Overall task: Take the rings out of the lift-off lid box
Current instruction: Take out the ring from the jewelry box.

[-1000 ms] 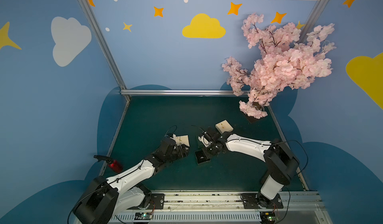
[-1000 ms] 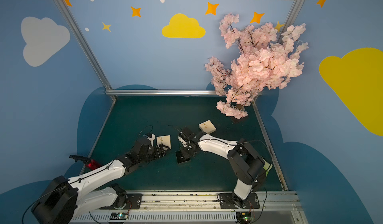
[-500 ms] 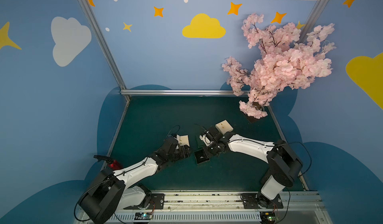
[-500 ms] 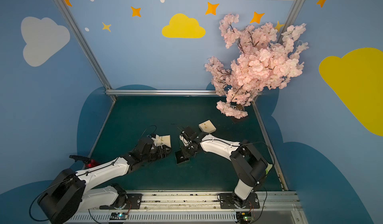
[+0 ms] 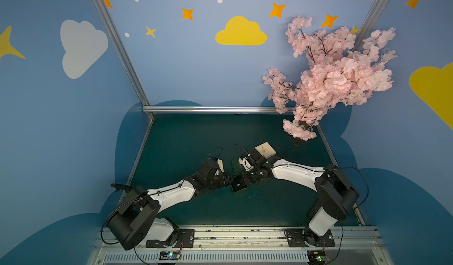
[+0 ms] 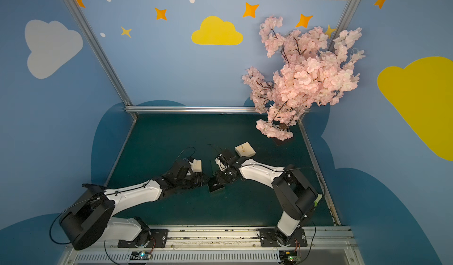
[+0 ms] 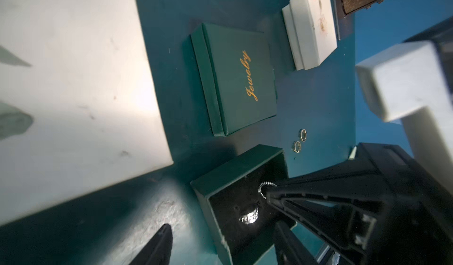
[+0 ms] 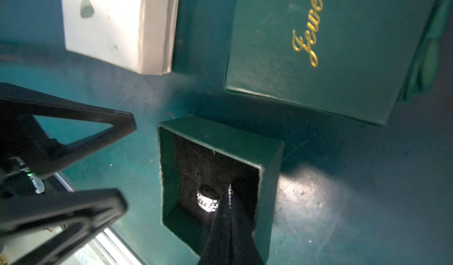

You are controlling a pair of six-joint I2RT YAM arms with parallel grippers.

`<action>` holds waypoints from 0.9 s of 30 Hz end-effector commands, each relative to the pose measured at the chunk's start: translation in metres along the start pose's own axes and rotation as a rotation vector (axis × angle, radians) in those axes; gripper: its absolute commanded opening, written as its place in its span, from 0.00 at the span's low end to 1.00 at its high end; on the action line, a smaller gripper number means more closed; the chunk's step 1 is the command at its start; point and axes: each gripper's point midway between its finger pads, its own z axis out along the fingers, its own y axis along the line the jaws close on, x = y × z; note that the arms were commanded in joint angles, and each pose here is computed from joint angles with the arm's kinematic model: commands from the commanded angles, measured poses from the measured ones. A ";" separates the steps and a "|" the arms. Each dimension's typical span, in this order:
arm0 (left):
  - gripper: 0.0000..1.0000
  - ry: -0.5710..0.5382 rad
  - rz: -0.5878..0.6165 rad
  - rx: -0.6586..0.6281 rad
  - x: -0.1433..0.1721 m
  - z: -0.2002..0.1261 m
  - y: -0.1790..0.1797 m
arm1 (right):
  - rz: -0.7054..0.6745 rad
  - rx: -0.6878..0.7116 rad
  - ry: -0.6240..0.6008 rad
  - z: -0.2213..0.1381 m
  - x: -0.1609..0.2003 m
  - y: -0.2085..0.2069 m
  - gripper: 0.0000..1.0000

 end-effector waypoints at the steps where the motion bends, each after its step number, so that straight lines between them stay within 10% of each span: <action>1: 0.63 0.018 0.023 -0.023 0.001 0.005 -0.002 | 0.014 -0.027 -0.030 -0.003 -0.005 0.004 0.04; 27: 0.56 0.142 -0.019 -0.315 0.027 0.042 0.049 | 0.064 -0.111 -0.073 -0.013 -0.015 0.009 0.05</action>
